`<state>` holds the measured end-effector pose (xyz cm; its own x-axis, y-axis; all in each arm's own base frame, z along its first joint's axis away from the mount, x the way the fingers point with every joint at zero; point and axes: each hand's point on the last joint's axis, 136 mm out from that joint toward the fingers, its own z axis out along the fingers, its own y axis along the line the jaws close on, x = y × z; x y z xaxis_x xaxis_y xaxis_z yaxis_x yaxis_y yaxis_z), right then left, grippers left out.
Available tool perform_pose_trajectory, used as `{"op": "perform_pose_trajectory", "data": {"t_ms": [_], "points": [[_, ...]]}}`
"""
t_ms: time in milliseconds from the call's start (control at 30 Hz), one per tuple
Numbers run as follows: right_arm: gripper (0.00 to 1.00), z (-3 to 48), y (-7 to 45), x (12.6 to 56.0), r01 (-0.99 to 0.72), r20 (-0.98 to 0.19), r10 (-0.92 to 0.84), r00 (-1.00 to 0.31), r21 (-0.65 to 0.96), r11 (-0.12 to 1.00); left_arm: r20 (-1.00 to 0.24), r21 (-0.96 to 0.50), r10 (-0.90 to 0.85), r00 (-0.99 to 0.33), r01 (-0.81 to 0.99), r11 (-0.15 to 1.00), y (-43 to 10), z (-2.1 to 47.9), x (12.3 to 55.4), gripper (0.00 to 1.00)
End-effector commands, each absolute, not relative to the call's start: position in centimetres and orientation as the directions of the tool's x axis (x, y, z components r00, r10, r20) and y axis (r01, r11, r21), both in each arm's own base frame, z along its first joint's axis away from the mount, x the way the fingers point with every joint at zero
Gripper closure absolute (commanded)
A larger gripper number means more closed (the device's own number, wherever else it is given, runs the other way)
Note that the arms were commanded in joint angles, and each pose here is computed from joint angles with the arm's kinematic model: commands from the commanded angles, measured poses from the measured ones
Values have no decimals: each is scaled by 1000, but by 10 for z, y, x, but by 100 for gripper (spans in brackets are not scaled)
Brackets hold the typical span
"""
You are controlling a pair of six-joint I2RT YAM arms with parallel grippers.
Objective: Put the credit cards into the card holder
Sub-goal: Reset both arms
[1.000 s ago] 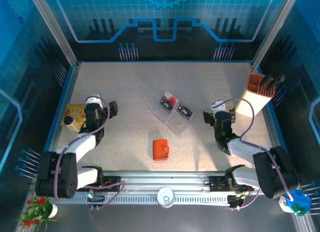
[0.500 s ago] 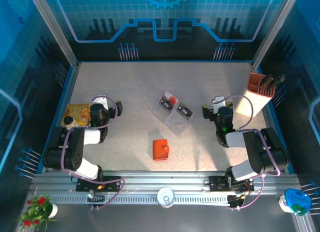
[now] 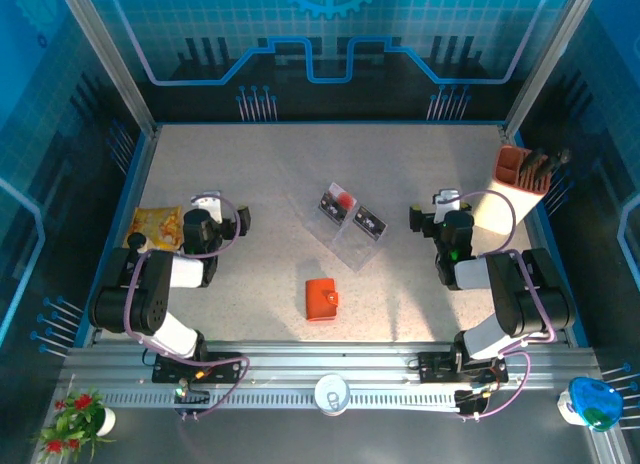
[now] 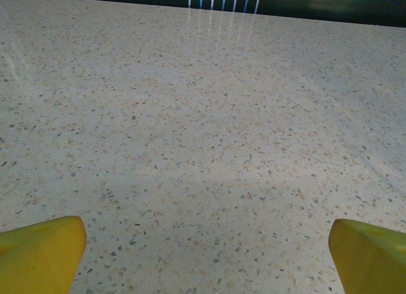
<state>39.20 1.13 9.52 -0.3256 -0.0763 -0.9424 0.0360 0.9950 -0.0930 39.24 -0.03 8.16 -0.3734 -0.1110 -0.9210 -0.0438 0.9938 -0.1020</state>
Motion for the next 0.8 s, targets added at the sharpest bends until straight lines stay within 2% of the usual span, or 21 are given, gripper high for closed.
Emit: {"op": "perform_pose_trajectory", "data": {"t_ms": [0, 167, 767], "points": [[0, 99, 8, 397, 44, -947, -60, -314, -78, 996, -936, -96, -92, -340, -6, 995, -5, 93, 400, 1], [0, 101, 11, 396, 70, -948, -95, -304, -121, 990, -942, -75, -72, -328, -5, 997, -7, 95, 399, 1], [0, 101, 10, 397, 50, -947, -79, -311, -99, 994, -942, -74, -72, -329, -6, 997, -7, 94, 399, 1]]}}
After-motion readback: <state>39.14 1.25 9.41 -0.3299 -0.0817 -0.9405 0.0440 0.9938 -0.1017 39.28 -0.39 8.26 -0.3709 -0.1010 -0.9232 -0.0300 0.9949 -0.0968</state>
